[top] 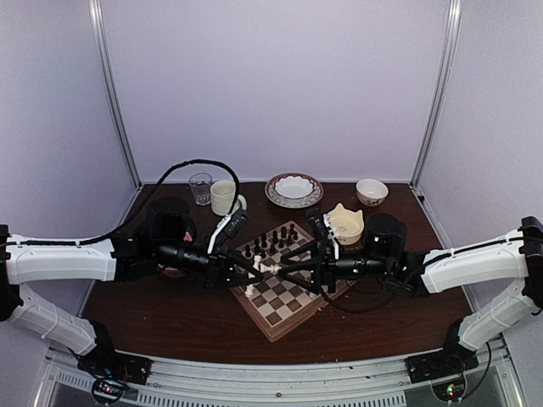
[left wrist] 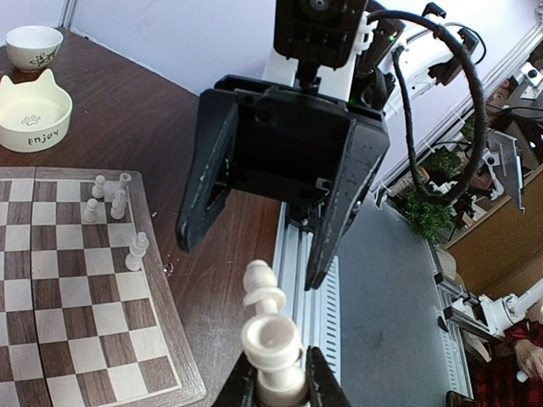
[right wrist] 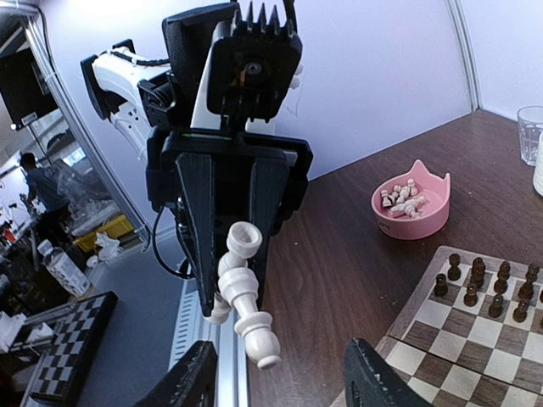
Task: Set up the chess pieces on the board
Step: Pick up the bishop from the chess pile.
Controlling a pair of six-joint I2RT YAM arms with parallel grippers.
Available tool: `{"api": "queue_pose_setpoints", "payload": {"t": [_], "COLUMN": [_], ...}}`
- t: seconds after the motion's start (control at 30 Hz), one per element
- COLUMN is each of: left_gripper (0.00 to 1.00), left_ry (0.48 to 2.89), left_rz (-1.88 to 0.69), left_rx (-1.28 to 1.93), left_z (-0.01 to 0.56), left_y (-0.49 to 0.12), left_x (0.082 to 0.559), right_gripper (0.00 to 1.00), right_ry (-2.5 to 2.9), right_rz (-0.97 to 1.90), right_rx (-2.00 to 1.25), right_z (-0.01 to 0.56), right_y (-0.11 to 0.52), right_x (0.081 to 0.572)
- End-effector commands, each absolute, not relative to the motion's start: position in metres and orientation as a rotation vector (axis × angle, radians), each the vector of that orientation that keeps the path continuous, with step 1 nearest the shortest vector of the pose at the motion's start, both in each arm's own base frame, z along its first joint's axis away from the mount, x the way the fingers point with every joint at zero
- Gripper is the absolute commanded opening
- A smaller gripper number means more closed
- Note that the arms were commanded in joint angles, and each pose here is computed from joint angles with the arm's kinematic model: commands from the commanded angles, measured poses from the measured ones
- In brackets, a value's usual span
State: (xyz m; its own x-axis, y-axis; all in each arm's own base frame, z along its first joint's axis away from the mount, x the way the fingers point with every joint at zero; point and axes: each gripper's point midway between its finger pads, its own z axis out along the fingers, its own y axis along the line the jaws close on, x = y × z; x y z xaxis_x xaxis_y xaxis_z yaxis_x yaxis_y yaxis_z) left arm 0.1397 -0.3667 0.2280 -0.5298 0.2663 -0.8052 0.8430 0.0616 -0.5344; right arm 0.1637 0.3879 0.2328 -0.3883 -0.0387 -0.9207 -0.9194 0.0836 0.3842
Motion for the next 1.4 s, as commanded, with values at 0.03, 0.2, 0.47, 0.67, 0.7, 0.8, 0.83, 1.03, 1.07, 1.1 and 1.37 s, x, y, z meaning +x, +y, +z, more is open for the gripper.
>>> {"api": "queue_pose_setpoints", "payload": {"t": [0.03, 0.2, 0.47, 0.67, 0.7, 0.8, 0.83, 1.03, 1.07, 1.1, 1.37], "left_gripper": [0.08, 0.08, 0.08, 0.08, 0.08, 0.08, 0.08, 0.08, 0.08, 0.08, 0.05], "left_ry": [1.72, 1.711, 1.707, 1.714, 1.713, 1.707, 1.71, 1.718, 1.718, 1.719, 1.797], "left_rz": [-1.513, -1.517, -1.52, -1.514, -1.514, -1.512, -1.511, -1.506, -1.505, -1.504, -1.338], "left_rx": [1.142, 1.146, 1.147, 1.143, 1.145, 1.149, 1.148, 1.144, 1.143, 1.144, 1.035], "left_z": [0.252, 0.253, 0.253, 0.252, 0.252, 0.252, 0.251, 0.25, 0.25, 0.25, 0.244], "left_y": [-0.374, -0.375, -0.375, -0.375, -0.375, -0.375, -0.375, -0.376, -0.375, -0.375, -0.361], "left_x": [0.137, 0.136, 0.136, 0.136, 0.136, 0.136, 0.136, 0.137, 0.137, 0.137, 0.155], "right_gripper": [0.51, 0.48, 0.38, 0.27, 0.25, 0.2, 0.19, 0.07, 0.05, 0.02, 0.0], "right_ry": [1.5, 1.498, 1.492, 1.478, 1.472, 1.45, 1.447, 1.431, 1.43, 1.43, 1.518], "right_rz": [1.445, 1.467, 1.503, 1.517, 1.519, 1.527, 1.528, 1.527, 1.525, 1.523, 1.417], "right_rx": [-0.951, -0.969, -1.015, -1.034, -1.039, -1.048, -1.049, -1.061, -1.06, -1.06, -1.046], "right_z": [0.251, 0.25, 0.249, 0.251, 0.251, 0.255, 0.256, 0.258, 0.258, 0.258, 0.25], "right_y": [0.391, 0.394, 0.4, 0.401, 0.401, 0.4, 0.399, 0.398, 0.398, 0.398, 0.394], "right_x": [0.163, 0.159, 0.151, 0.147, 0.146, 0.143, 0.142, 0.14, 0.14, 0.14, 0.151]}}
